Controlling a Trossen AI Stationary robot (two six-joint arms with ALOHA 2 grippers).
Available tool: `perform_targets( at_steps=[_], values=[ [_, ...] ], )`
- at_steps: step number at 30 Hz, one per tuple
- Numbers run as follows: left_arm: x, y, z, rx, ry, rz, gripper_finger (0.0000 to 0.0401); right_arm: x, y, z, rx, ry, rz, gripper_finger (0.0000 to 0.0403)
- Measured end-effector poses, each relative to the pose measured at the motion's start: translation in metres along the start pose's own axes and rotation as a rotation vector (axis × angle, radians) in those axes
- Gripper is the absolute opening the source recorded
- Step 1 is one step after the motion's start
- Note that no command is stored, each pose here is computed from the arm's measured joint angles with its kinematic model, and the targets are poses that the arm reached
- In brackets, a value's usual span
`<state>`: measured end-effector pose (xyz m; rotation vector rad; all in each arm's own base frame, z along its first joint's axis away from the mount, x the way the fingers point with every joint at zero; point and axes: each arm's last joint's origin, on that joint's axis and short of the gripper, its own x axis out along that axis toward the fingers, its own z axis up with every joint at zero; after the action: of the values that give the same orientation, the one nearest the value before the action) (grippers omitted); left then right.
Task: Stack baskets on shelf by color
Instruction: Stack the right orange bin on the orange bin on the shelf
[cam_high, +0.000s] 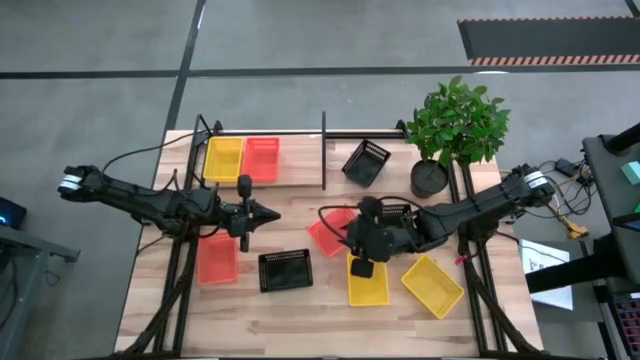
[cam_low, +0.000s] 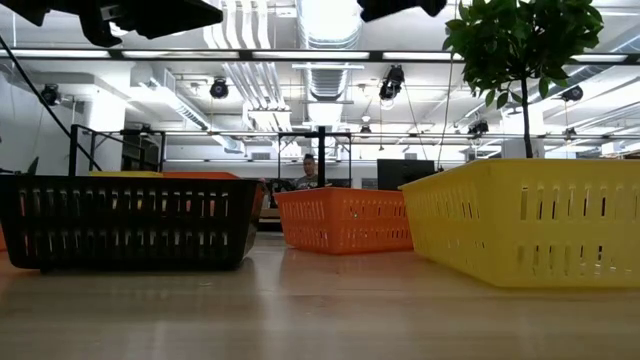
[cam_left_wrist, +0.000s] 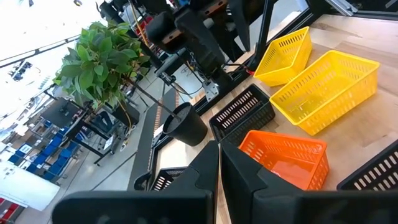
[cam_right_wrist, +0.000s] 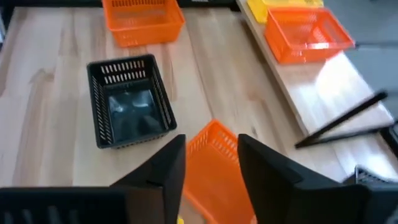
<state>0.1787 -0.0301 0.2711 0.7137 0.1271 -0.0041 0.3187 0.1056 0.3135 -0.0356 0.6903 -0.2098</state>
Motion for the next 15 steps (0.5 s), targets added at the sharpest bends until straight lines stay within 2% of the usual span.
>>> perform_targets(
  at_steps=[6,11,15],
  values=[
    [0.000,0.000,0.000,0.000,0.000,0.000,0.0000,0.015,0.005,-0.008,-0.054,0.053,-0.016,0.0172],
    [0.000,0.001,0.002,-0.005,-0.016,0.014,0.0000,0.039,0.015,-0.015,-0.179,0.084,-0.024,0.0178],
    [0.000,0.003,0.004,-0.012,-0.038,0.032,0.0000,0.053,0.018,-0.015,-0.193,0.063,-0.031,0.0178]
  ],
)
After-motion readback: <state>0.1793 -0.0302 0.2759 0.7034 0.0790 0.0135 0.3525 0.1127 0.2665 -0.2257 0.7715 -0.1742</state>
